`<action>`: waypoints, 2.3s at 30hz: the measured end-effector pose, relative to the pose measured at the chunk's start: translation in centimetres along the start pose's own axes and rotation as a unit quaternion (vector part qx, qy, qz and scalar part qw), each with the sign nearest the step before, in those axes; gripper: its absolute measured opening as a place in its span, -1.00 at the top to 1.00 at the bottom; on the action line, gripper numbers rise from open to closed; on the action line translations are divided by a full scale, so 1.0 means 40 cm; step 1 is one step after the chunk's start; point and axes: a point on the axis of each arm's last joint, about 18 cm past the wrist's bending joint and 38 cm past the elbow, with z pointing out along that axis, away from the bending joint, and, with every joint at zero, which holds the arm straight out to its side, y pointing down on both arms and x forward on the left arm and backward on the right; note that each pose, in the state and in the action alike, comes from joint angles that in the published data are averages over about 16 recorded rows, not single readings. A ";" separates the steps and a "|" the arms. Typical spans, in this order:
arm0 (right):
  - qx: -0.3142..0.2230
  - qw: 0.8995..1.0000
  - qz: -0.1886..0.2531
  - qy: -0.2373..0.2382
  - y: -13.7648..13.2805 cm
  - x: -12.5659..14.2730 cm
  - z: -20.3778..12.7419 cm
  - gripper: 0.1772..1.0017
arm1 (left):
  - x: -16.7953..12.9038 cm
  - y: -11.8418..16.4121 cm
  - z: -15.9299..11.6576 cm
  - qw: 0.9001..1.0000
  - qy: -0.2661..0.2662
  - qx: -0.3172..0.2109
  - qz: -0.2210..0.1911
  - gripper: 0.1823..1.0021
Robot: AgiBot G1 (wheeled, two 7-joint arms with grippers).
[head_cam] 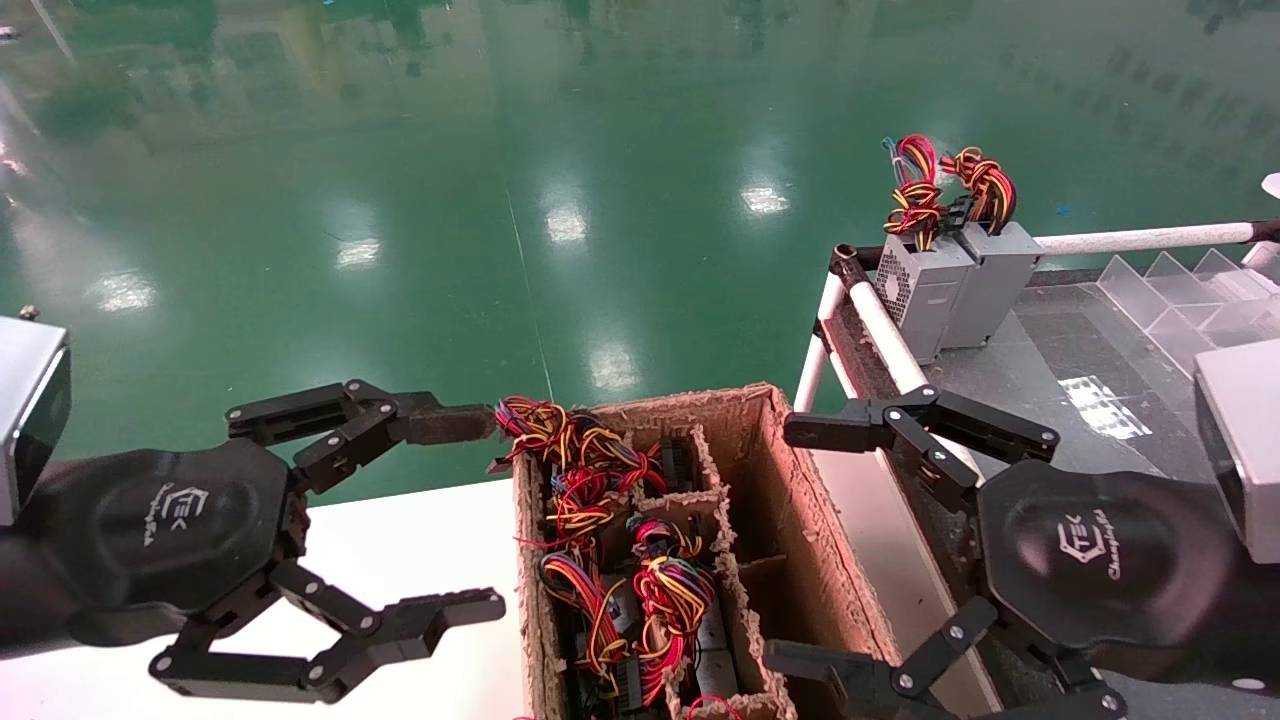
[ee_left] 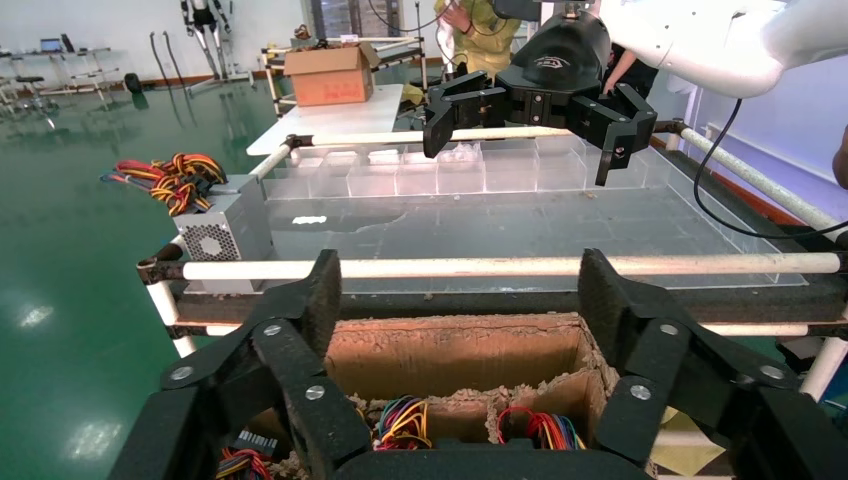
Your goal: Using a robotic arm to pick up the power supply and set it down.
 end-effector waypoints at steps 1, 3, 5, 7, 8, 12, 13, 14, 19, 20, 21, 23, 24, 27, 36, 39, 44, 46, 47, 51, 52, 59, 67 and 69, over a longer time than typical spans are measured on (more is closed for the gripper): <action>0.000 1.000 0.000 0.000 0.000 0.000 0.000 -1.00 | 0.000 0.000 0.000 1.000 0.000 0.000 0.000 -0.65; 0.000 1.000 0.000 0.000 0.000 0.000 0.000 -1.00 | 0.000 0.000 0.000 1.000 0.000 0.000 0.000 -0.62; 0.000 1.000 0.000 0.000 0.000 0.000 0.000 -1.00 | 0.000 0.000 0.000 1.000 0.000 0.000 0.000 -0.55; 0.000 1.000 0.000 0.000 0.000 0.000 0.000 -1.00 | 0.000 0.000 0.000 1.000 0.000 0.000 0.000 -0.50; 0.000 1.000 0.000 0.000 0.000 0.000 0.000 -1.00 | 0.000 0.000 0.000 1.000 0.000 0.000 0.000 -0.48; 0.000 1.000 0.000 0.000 0.000 0.000 0.000 -1.00 | 0.000 0.000 0.000 1.000 0.000 0.000 0.000 -0.24; 0.000 1.000 0.000 0.000 0.000 0.000 0.000 -1.00 | 0.000 0.000 0.000 1.000 0.000 0.000 0.000 -0.18; 0.000 1.000 0.000 0.000 0.000 0.000 0.000 -1.00 | 0.000 0.000 0.000 1.000 0.000 0.000 0.000 -0.14; 0.000 1.000 0.000 0.000 0.000 0.000 0.000 -1.00 | 0.000 0.000 0.000 1.000 0.000 0.000 0.000 0.17; 0.000 1.000 0.000 0.000 0.000 0.000 0.000 -1.00 | 0.000 0.000 0.000 1.000 0.000 0.000 0.000 0.22; 0.000 1.000 0.000 0.000 0.000 0.000 0.000 -1.00 | 0.000 0.000 0.000 1.000 0.000 0.000 0.000 0.26; 0.000 1.000 0.000 0.000 0.000 0.000 0.000 -1.00 | 0.000 0.000 0.000 1.000 0.000 0.000 0.000 0.38; 0.000 1.000 0.000 0.000 0.000 0.000 0.000 -1.00 | 0.000 0.000 0.000 1.000 0.000 0.000 0.000 0.44; 0.000 1.000 0.000 0.000 0.000 0.000 0.000 -1.00 | 0.000 0.000 0.000 1.000 0.000 0.000 0.000 0.54; 0.000 1.000 0.000 0.000 0.000 0.000 0.000 -1.00 | 0.000 0.000 0.000 1.000 0.000 0.000 0.000 0.85; 0.000 1.000 0.000 0.000 0.000 0.000 0.000 -1.00 | 0.000 0.000 0.000 1.000 0.000 0.000 0.000 0.90; 0.000 1.000 0.000 0.000 0.000 0.000 0.000 -1.00 | 0.000 0.000 0.000 1.000 0.000 0.000 0.000 0.95; 0.000 1.000 0.000 0.000 0.000 0.000 0.000 -1.00 | 0.000 0.000 0.000 1.000 0.000 0.000 0.000 0.94; 0.000 1.000 0.000 0.000 0.000 0.000 0.000 -1.00 | 0.000 0.000 0.000 1.000 0.000 0.000 0.000 0.94; 0.000 1.000 0.000 0.000 0.000 0.000 0.000 -1.00 | 0.000 0.000 0.000 1.000 0.000 0.000 0.000 0.90; 0.000 1.000 0.000 0.000 0.001 0.000 0.000 -1.00 | 0.000 0.000 0.000 1.000 0.000 0.000 0.000 0.88; -0.009 1.000 0.004 0.011 0.014 0.011 -0.001 -1.00 | 0.000 0.000 0.000 1.000 0.000 0.000 0.000 0.69; -0.054 0.997 0.037 0.035 0.079 0.047 0.012 -1.00 | 0.000 0.000 0.000 1.000 0.000 0.000 0.000 0.33; -0.071 0.995 0.050 0.039 0.101 0.059 0.021 -1.00 | 0.000 0.000 0.000 1.000 0.000 0.000 0.000 0.24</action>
